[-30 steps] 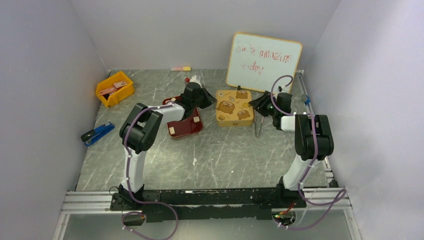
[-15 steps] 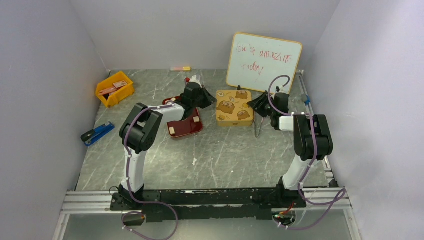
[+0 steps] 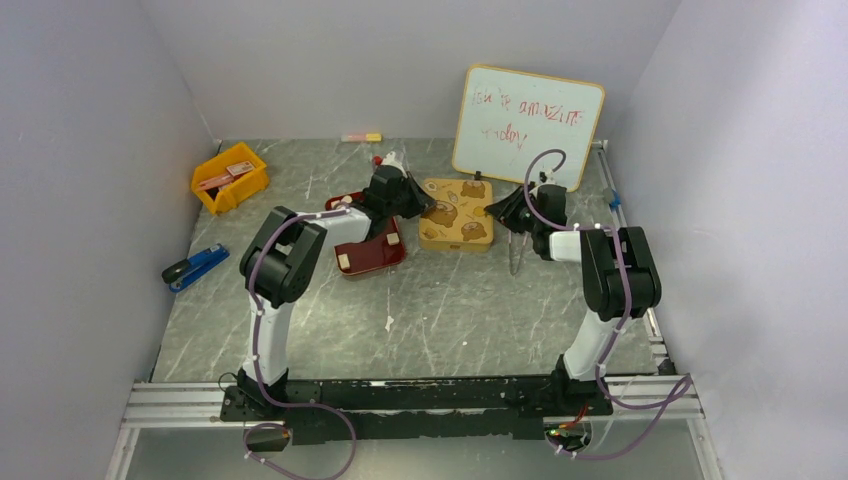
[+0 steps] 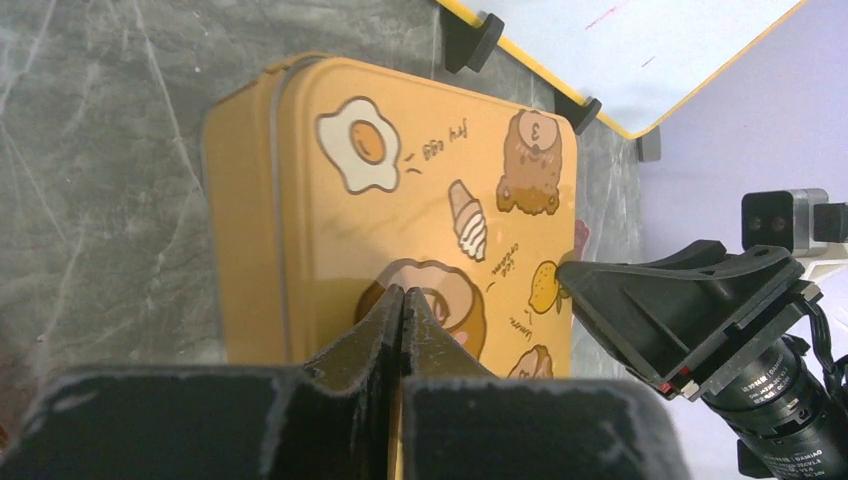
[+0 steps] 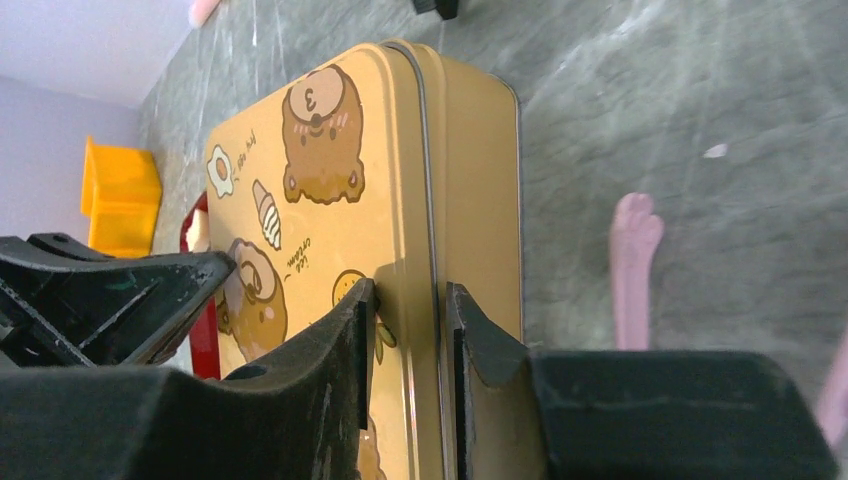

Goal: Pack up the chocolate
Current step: Close the box lid on the packing box.

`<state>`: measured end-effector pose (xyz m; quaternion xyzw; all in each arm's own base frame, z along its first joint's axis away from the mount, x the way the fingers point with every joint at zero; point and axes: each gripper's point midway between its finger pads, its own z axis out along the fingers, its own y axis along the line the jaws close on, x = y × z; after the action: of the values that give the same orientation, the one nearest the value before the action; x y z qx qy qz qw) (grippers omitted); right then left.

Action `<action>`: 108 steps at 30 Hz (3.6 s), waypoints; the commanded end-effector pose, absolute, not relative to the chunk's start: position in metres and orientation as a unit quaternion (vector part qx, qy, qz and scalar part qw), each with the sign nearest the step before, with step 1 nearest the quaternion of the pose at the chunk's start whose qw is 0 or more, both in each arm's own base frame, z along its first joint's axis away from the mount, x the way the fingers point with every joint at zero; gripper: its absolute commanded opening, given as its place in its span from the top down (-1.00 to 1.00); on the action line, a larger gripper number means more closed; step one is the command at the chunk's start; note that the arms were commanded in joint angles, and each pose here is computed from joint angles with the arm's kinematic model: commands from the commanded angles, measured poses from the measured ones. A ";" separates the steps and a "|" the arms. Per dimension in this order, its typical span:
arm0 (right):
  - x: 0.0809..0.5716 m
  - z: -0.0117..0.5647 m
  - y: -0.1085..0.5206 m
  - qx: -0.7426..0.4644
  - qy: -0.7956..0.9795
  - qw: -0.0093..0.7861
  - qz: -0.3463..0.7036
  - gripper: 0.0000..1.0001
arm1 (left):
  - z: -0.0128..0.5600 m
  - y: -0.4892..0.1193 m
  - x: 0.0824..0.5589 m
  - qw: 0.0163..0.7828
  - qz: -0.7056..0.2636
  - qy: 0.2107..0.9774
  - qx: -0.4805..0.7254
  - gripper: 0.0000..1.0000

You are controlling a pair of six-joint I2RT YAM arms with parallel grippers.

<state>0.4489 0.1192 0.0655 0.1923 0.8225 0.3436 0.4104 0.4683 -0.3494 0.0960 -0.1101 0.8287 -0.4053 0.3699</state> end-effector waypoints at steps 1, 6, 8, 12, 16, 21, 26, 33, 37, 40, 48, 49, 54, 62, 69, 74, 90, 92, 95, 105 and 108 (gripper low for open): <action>0.425 0.036 0.139 0.179 0.854 0.353 0.337 0.51 | 0.105 -0.353 0.463 0.371 -0.411 0.827 -0.097 0.90; 0.425 0.038 0.141 0.179 0.854 0.355 0.335 0.42 | 0.108 -0.348 0.461 0.376 -0.407 0.827 -0.099 0.90; 0.426 0.041 0.140 0.180 0.853 0.361 0.332 0.33 | 0.112 -0.346 0.462 0.380 -0.409 0.823 -0.100 0.90; 0.431 0.047 0.139 0.177 0.852 0.365 0.330 0.23 | 0.120 -0.343 0.465 0.387 -0.411 0.819 -0.099 0.90; 0.438 0.055 0.138 0.176 0.849 0.374 0.330 0.11 | 0.133 -0.336 0.468 0.406 -0.411 0.810 -0.099 0.90; 0.447 0.063 0.138 0.174 0.846 0.381 0.331 0.06 | 0.149 -0.326 0.473 0.426 -0.412 0.800 -0.097 0.88; 0.456 0.070 0.138 0.172 0.842 0.388 0.332 0.06 | 0.160 -0.314 0.481 0.441 -0.411 0.791 -0.102 0.81; 0.470 0.072 0.138 0.171 0.843 0.389 0.329 0.05 | 0.145 -0.306 0.491 0.429 -0.416 0.794 -0.109 0.74; 0.473 0.070 0.136 0.171 0.844 0.390 0.326 0.05 | 0.129 -0.308 0.495 0.415 -0.421 0.799 -0.110 0.73; 0.476 0.068 0.135 0.173 0.844 0.390 0.325 0.04 | 0.121 -0.311 0.498 0.409 -0.425 0.800 -0.108 0.73; 0.479 0.066 0.134 0.173 0.845 0.389 0.323 0.04 | 0.107 -0.315 0.502 0.395 -0.433 0.803 -0.109 0.71; 0.478 0.066 0.134 0.173 0.845 0.389 0.323 0.04 | 0.107 -0.316 0.502 0.394 -0.435 0.803 -0.109 0.71; 0.475 0.062 0.131 0.175 0.847 0.386 0.321 0.03 | 0.103 -0.318 0.504 0.389 -0.437 0.804 -0.107 0.71; 0.472 0.053 0.133 0.177 0.850 0.376 0.325 0.03 | 0.102 -0.321 0.507 0.386 -0.437 0.806 -0.104 0.70; 0.467 0.045 0.133 0.177 0.853 0.369 0.325 0.03 | 0.092 -0.322 0.508 0.378 -0.428 0.814 -0.103 0.64; 0.467 0.043 0.134 0.177 0.853 0.368 0.326 0.03 | 0.094 -0.315 0.509 0.390 -0.407 0.820 -0.100 0.59; 0.469 0.050 0.126 0.176 0.851 0.385 0.311 0.03 | 0.114 -0.321 0.518 0.421 -0.377 0.822 -0.068 0.90; 0.469 0.052 0.126 0.175 0.850 0.387 0.311 0.03 | 0.114 -0.323 0.518 0.422 -0.376 0.822 -0.065 0.90; 0.470 0.054 0.125 0.174 0.849 0.391 0.311 0.03 | 0.118 -0.326 0.517 0.425 -0.375 0.822 -0.060 0.90; 0.476 0.067 0.121 0.169 0.844 0.406 0.307 0.03 | 0.130 -0.336 0.518 0.435 -0.366 0.822 -0.039 0.90; 0.477 0.069 0.120 0.169 0.843 0.409 0.305 0.03 | 0.132 -0.338 0.518 0.438 -0.362 0.822 -0.033 0.90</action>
<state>0.4749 0.1331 0.0674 0.1685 0.8375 0.3382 0.3947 0.5148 -0.3284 0.1072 -0.0565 0.8329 -0.3600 0.4164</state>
